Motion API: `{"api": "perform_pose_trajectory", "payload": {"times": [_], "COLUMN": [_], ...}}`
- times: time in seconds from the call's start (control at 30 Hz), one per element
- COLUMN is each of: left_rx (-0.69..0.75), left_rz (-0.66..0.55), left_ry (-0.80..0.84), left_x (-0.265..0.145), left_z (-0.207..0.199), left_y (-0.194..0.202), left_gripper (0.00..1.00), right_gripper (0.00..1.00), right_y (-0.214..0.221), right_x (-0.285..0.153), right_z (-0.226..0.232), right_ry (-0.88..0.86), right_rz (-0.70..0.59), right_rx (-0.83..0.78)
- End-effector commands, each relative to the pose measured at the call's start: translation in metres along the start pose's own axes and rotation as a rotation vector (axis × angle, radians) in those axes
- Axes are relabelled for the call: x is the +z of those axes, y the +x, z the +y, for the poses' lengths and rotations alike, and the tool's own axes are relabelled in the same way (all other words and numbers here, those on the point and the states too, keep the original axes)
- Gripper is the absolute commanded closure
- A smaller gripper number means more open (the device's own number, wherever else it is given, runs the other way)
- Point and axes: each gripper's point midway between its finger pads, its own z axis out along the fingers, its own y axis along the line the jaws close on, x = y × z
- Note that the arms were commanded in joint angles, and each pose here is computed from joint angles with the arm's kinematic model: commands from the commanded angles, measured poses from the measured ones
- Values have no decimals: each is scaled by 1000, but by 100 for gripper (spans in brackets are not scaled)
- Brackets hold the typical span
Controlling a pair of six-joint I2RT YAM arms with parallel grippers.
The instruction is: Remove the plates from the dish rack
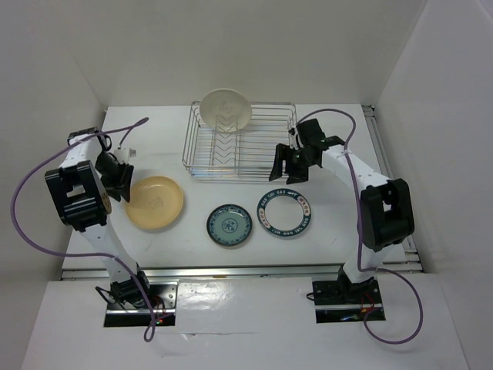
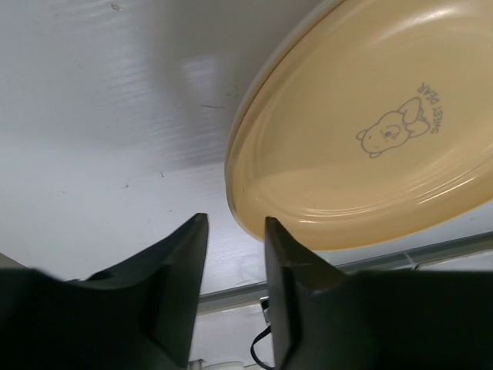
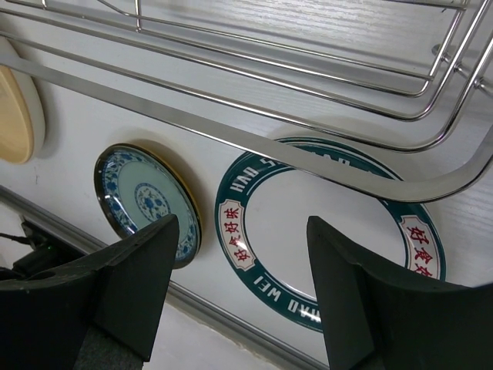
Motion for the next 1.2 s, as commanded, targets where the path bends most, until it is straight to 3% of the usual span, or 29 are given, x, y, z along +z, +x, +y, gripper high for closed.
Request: {"api": "perform_pose_trajectory", "payload": {"times": [0.0, 0.2, 0.33, 0.5, 0.53, 0.57, 0.67, 0.73, 0.93, 1.1, 1.17], "left_rx": [12, 17, 13, -20, -22, -42, -58, -47, -63, -74, -75], "left_rz": [12, 4, -50, -261, -341, -397, -485, -502, -460, -424, -416], "left_ry": [4, -61, -87, -129, -161, -169, -204, -212, -232, -248, -246], "left_x": [-9, -17, -36, -81, -92, -103, -110, -115, -102, -96, -95], "left_z": [-1, 12, 12, 10, 15, 11, 11, 1, 0, 6, 7], "left_y": [-2, -9, -26, -62, -76, -79, -90, -93, -89, -90, -91], "left_gripper": [49, 44, 44, 43, 43, 43, 43, 43, 43, 43, 43], "right_gripper": [25, 25, 25, 23, 20, 18, 13, 12, 9, 22, 35], "right_y": [-21, -29, -64, -178, -196, -226, -268, -296, -321, -325, -325], "right_x": [-10, -7, -10, -24, 0, -14, 21, 29, 48, 68, 83], "right_z": [17, 24, 41, 87, 83, 100, 104, 115, 125, 127, 125], "right_ry": [-28, -38, -61, -105, -93, -116, -135, -173, -259, -332, -319], "right_rz": [-60, -67, -145, -397, -415, -507, -603, -713, -878, -924, -936], "right_rx": [-30, -42, -153, -336, -355, -410, -472, -518, -547, -521, -514]}}
